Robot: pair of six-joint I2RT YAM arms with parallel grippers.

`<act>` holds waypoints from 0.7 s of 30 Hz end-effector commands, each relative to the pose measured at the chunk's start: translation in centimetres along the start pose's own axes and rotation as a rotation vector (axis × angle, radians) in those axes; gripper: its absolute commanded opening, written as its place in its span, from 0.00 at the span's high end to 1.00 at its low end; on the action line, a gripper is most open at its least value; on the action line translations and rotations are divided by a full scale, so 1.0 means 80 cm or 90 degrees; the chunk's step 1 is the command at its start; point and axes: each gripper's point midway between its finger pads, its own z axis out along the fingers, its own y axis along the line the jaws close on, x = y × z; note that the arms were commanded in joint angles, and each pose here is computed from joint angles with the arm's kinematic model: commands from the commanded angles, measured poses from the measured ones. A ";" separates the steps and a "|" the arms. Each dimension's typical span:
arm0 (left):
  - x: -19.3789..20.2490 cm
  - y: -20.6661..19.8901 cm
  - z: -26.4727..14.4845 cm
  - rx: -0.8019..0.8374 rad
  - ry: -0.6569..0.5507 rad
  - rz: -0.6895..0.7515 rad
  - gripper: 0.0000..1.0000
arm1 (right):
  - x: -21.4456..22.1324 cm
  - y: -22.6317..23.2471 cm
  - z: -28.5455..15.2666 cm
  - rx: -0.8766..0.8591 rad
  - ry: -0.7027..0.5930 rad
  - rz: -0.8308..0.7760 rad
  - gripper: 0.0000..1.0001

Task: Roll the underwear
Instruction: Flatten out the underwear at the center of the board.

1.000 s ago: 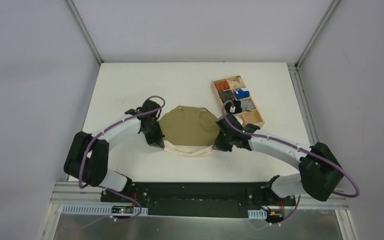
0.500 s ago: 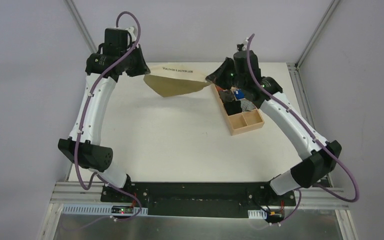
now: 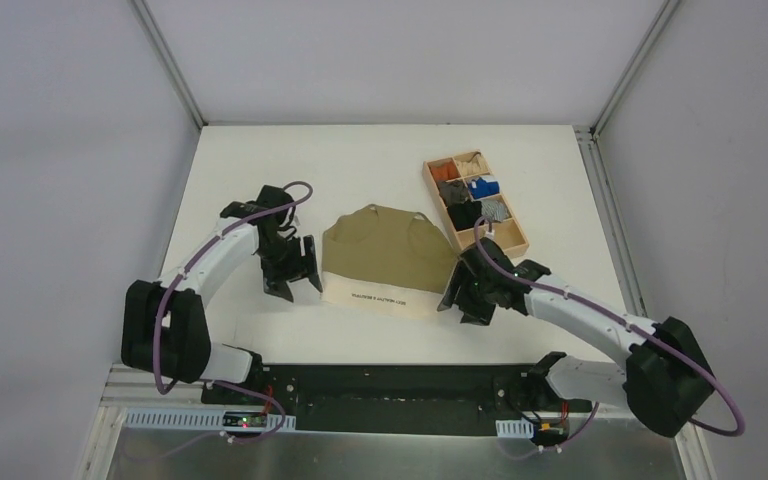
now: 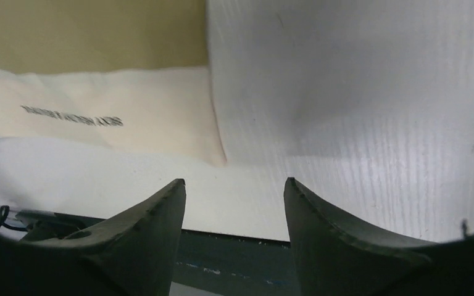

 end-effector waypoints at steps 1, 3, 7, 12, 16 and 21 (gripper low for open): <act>-0.027 -0.018 -0.032 0.029 -0.099 -0.006 0.31 | -0.053 0.025 -0.054 -0.040 -0.145 -0.001 0.37; -0.031 -0.021 -0.039 0.033 -0.117 -0.018 0.35 | -0.068 0.035 -0.071 -0.051 -0.181 -0.013 0.38; -0.034 -0.022 -0.030 0.025 -0.121 -0.039 0.45 | -0.077 0.050 -0.071 -0.052 -0.182 -0.023 0.49; -0.040 -0.005 -0.002 -0.043 -0.128 -0.058 0.63 | -0.072 0.065 -0.047 -0.065 -0.148 -0.008 0.80; -0.041 0.002 0.015 -0.053 -0.130 -0.087 0.68 | -0.068 0.062 -0.029 -0.044 -0.129 -0.006 0.95; -0.040 -0.004 0.043 -0.034 -0.112 -0.097 0.59 | -0.067 0.052 0.002 -0.002 -0.113 -0.012 0.99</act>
